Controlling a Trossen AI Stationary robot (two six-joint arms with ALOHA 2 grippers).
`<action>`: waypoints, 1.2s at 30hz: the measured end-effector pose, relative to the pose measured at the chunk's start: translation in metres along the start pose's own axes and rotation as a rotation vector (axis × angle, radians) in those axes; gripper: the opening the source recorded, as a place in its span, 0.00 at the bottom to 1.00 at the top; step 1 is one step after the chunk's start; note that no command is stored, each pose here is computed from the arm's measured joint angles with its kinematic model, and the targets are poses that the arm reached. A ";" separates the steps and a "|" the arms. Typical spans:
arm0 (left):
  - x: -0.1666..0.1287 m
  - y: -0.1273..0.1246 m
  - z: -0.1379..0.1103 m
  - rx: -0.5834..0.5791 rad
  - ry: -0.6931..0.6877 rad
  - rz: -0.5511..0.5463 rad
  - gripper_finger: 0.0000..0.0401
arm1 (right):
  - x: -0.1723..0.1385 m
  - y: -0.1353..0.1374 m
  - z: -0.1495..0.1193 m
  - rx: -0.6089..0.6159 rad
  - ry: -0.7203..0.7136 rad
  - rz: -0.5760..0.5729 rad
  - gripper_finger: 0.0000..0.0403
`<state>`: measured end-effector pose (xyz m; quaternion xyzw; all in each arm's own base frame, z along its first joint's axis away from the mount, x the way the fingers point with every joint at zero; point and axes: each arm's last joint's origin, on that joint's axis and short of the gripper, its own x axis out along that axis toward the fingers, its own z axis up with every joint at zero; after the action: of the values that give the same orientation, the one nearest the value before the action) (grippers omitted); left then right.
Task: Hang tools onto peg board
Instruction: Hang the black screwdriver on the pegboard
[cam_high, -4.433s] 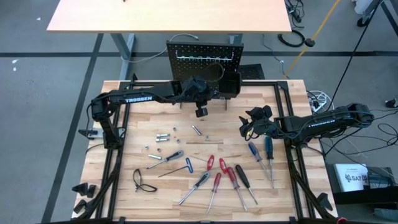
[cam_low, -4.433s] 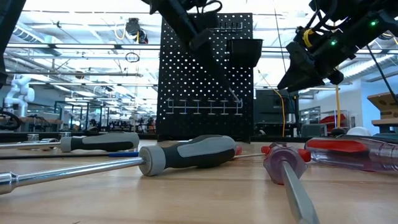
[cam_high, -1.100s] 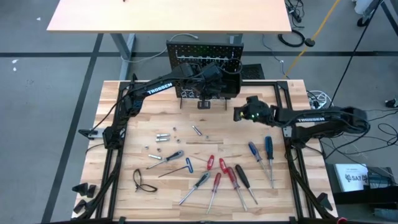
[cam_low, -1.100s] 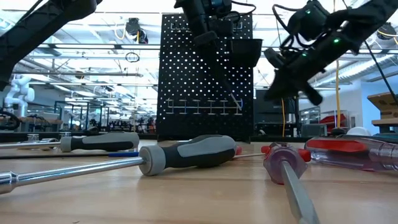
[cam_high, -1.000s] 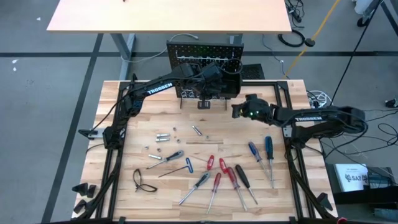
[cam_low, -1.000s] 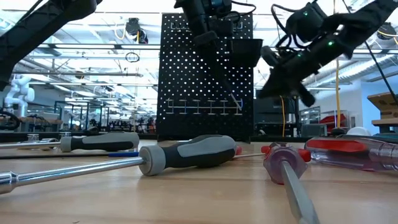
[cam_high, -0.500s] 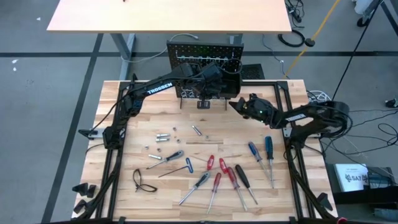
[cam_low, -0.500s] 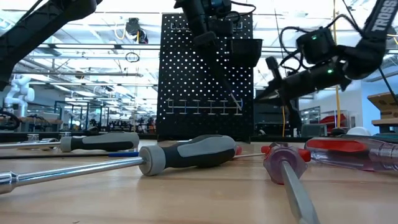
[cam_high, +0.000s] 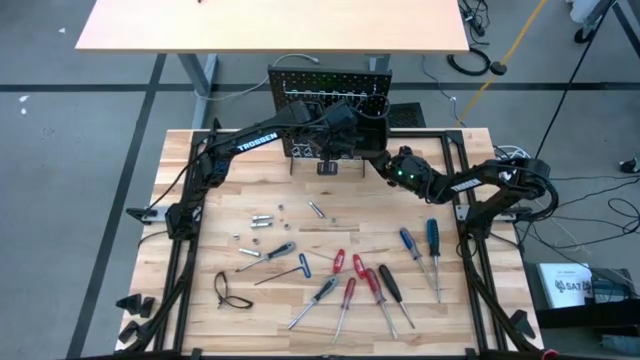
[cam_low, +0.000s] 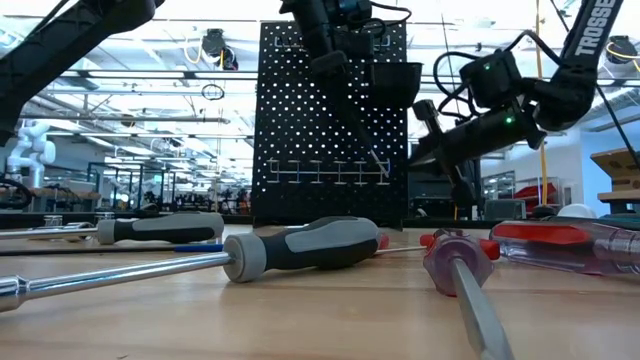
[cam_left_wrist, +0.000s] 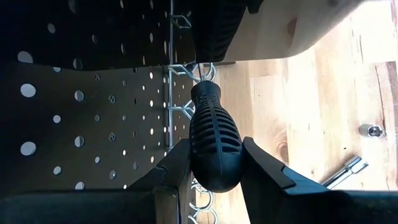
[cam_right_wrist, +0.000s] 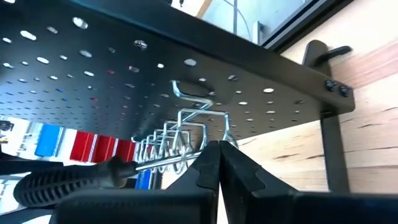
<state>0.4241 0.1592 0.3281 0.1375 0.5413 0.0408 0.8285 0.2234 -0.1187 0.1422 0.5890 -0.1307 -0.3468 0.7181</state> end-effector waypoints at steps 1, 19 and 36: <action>0.000 0.000 0.000 0.000 0.000 0.000 0.26 | 0.000 0.000 0.000 -0.001 -0.002 -0.005 0.00; 0.000 0.001 -0.001 -0.003 -0.001 -0.001 0.26 | 0.017 0.014 0.003 -0.053 -0.006 -0.098 0.00; 0.000 0.002 -0.001 -0.001 -0.002 0.000 0.26 | 0.028 0.005 -0.003 -0.101 0.014 -0.081 0.00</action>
<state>0.4238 0.1610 0.3280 0.1371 0.5404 0.0409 0.8291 0.2471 -0.1344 0.1404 0.5590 -0.0843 -0.3777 0.7333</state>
